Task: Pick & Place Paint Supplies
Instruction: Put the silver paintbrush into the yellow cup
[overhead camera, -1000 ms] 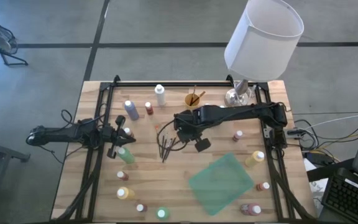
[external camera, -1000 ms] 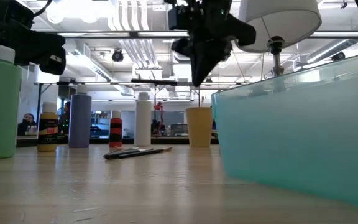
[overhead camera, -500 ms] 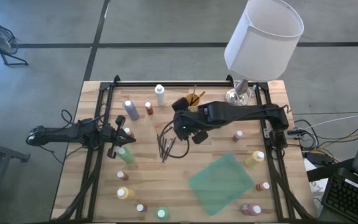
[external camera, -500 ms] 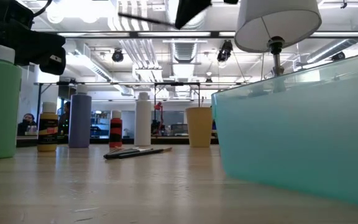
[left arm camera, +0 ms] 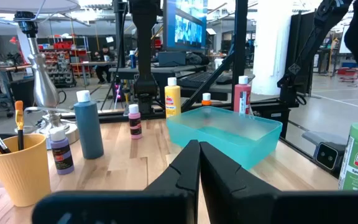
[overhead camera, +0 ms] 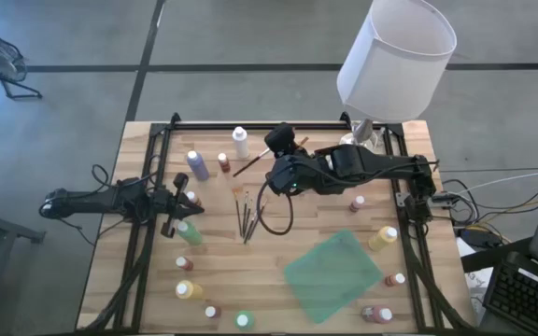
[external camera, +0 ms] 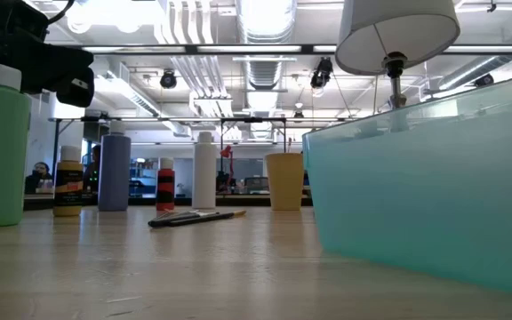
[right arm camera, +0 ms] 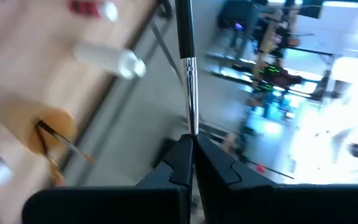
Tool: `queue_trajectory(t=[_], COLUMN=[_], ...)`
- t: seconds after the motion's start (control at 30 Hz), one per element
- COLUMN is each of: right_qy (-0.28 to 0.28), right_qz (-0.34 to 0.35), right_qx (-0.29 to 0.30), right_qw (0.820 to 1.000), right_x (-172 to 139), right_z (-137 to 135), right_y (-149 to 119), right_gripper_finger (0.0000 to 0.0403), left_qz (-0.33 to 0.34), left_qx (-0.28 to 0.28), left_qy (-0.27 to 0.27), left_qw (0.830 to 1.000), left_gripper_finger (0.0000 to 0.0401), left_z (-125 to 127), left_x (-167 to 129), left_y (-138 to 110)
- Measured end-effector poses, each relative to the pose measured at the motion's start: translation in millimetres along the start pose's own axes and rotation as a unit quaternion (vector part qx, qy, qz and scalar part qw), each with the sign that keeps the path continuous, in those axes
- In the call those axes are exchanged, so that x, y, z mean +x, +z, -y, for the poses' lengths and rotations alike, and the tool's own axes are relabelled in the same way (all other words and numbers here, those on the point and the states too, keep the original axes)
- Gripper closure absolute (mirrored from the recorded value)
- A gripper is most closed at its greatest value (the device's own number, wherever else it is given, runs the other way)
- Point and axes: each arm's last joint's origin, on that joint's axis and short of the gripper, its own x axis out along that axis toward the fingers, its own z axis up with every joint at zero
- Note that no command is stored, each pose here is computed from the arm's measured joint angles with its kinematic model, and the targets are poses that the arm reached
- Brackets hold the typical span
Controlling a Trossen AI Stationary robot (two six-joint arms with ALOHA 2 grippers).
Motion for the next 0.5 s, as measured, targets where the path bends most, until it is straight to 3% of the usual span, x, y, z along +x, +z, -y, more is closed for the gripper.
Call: queue_trajectory(t=[0.33,0.5], right_qy=[-0.046,-0.046], right_qz=[-0.109,-0.132], right_qx=[-0.144,-0.179], right_qw=[0.982,0.974], right_x=[-1,2], right_z=[5,7], right_y=[-9,-13], right_gripper_finger=[0.0394,0.0394], left_qz=[0.000,0.000], left_qx=[0.000,0.000], left_qy=[0.000,0.000], left_qw=[1.000,1.000], left_gripper_finger=[0.0387,0.0387], left_z=[0,0], left_x=[0,0], left_y=[0,0])
